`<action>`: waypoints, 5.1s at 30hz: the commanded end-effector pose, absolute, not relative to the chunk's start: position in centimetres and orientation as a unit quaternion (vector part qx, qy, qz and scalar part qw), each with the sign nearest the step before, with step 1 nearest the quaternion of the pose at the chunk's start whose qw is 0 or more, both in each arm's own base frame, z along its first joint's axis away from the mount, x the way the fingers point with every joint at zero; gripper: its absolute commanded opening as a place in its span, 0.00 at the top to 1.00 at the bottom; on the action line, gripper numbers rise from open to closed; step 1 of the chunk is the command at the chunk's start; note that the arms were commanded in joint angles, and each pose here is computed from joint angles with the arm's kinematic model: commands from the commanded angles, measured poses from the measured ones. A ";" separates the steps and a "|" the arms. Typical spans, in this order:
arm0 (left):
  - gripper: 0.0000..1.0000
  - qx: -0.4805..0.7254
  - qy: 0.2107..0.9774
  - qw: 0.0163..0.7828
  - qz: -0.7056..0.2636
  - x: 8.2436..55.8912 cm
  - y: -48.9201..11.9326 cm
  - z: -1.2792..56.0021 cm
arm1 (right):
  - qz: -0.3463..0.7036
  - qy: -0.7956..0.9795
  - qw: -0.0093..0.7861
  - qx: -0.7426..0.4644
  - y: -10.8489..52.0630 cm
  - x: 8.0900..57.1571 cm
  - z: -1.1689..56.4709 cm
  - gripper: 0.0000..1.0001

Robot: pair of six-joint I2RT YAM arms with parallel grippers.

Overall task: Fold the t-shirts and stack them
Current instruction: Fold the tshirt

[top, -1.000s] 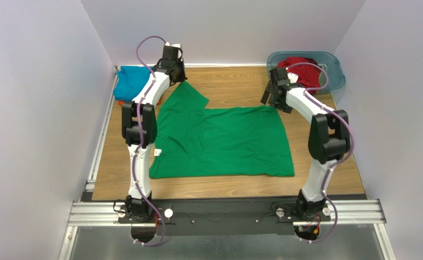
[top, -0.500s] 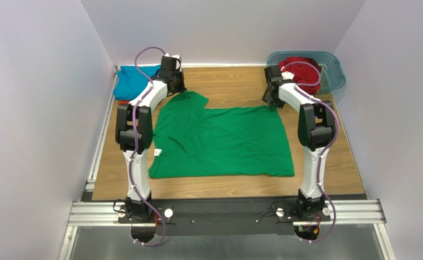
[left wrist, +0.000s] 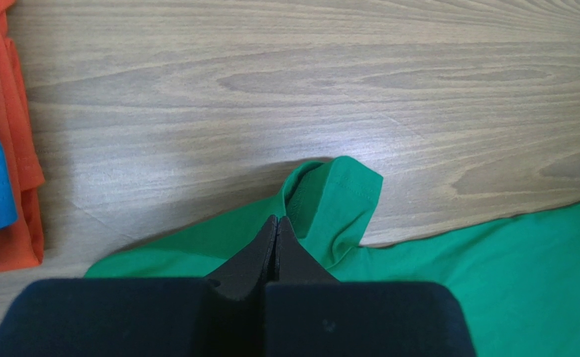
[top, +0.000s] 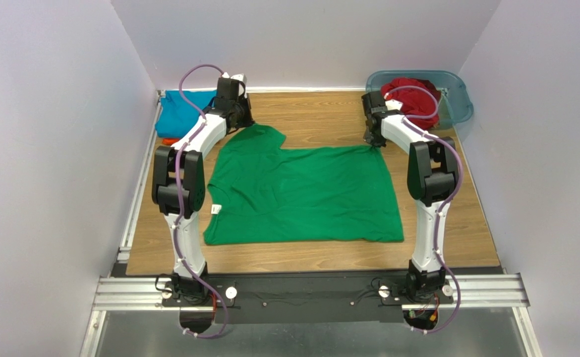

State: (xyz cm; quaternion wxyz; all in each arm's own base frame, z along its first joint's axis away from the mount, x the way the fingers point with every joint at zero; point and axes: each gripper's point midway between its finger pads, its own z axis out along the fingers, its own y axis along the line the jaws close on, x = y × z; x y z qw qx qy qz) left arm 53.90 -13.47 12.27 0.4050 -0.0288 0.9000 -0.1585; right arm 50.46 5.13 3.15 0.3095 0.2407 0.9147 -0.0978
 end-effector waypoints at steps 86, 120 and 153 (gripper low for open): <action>1.00 -0.165 0.853 0.431 -0.244 24.2 -9.5 18.6 | -0.054 0.916 0.356 0.179 2.8 35.3 10.0 0.96; 0.02 -0.170 0.826 0.428 -0.325 24.0 -12.0 18.9 | 0.053 0.935 0.317 0.146 6.2 30.8 9.9 0.00; 0.02 -0.156 0.903 0.318 -0.241 30.7 -12.3 4.3 | -0.050 0.937 0.251 0.238 3.0 29.6 3.3 0.43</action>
